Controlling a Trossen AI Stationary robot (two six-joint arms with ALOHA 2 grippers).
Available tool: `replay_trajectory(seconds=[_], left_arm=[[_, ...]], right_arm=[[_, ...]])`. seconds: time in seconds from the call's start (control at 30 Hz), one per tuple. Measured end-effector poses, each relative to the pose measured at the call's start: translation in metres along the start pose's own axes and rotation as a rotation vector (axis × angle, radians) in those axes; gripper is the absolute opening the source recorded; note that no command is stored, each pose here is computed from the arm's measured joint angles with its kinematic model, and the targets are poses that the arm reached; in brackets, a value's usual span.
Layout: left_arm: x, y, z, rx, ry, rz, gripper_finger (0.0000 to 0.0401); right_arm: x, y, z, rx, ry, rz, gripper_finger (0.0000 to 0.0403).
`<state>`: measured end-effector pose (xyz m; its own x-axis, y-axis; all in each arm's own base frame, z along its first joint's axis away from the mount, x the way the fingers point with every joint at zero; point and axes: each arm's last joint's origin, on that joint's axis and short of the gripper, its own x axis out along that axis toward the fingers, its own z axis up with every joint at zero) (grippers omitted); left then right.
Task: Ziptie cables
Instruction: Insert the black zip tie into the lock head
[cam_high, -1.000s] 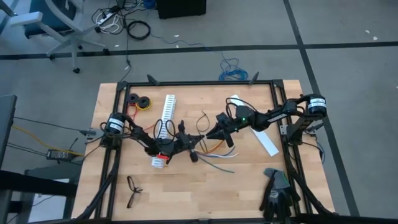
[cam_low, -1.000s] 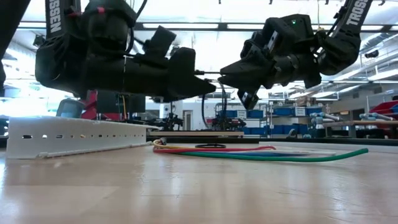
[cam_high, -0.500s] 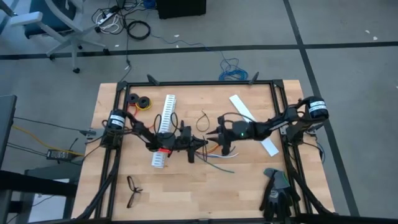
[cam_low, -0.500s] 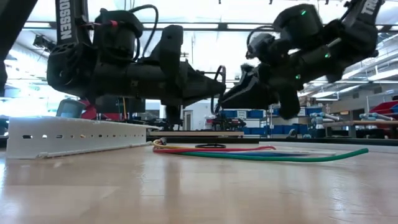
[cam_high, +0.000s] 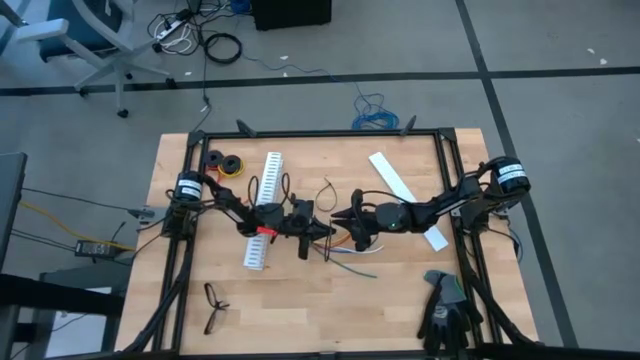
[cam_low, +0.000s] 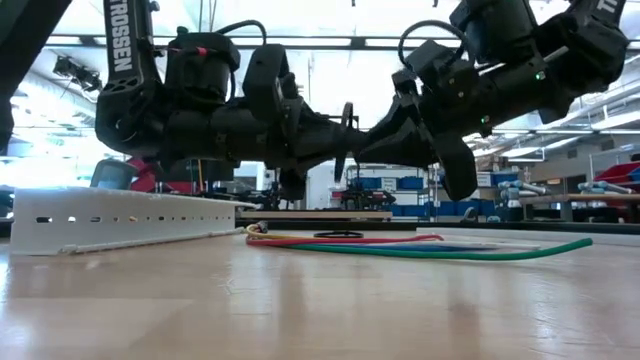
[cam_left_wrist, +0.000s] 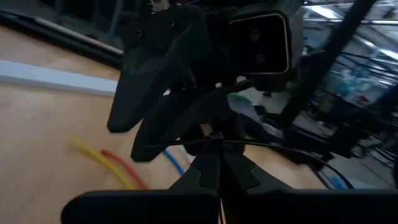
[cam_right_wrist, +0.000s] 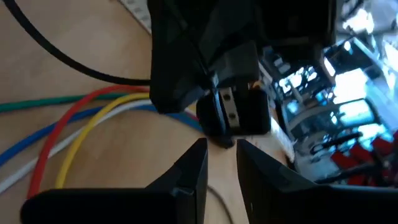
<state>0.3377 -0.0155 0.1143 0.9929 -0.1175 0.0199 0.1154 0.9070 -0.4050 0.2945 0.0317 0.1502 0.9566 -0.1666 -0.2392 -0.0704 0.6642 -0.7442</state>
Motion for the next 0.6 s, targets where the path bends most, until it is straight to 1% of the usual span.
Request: replay_trajectory(seconds=[0.2,0.37,0.43,0.53,0.6], left_arm=[[0.005,0.001,0.006,0.004,-0.003,-0.053,0.0001],[0.005,0.001,0.007,0.005,-0.008,-0.061,0.0001],[0.005,0.001,0.007,0.005,-0.008,-0.061,0.0001],[0.005,0.0,0.007,0.01,-0.009,-0.063,0.0001],[0.005,0.0,0.008,0.029,-0.019,-0.068,0.0001]], right_arm=[[0.003,-0.003,0.014,-0.09,-0.047,-0.022,0.0072],[0.003,-0.002,0.018,-0.099,-0.056,-0.015,0.0067],[0.003,-0.001,0.019,-0.102,-0.054,-0.006,0.005],[0.002,0.001,0.02,-0.088,-0.06,0.002,0.0011],[0.002,0.001,0.02,-0.08,-0.059,0.006,0.0006]])
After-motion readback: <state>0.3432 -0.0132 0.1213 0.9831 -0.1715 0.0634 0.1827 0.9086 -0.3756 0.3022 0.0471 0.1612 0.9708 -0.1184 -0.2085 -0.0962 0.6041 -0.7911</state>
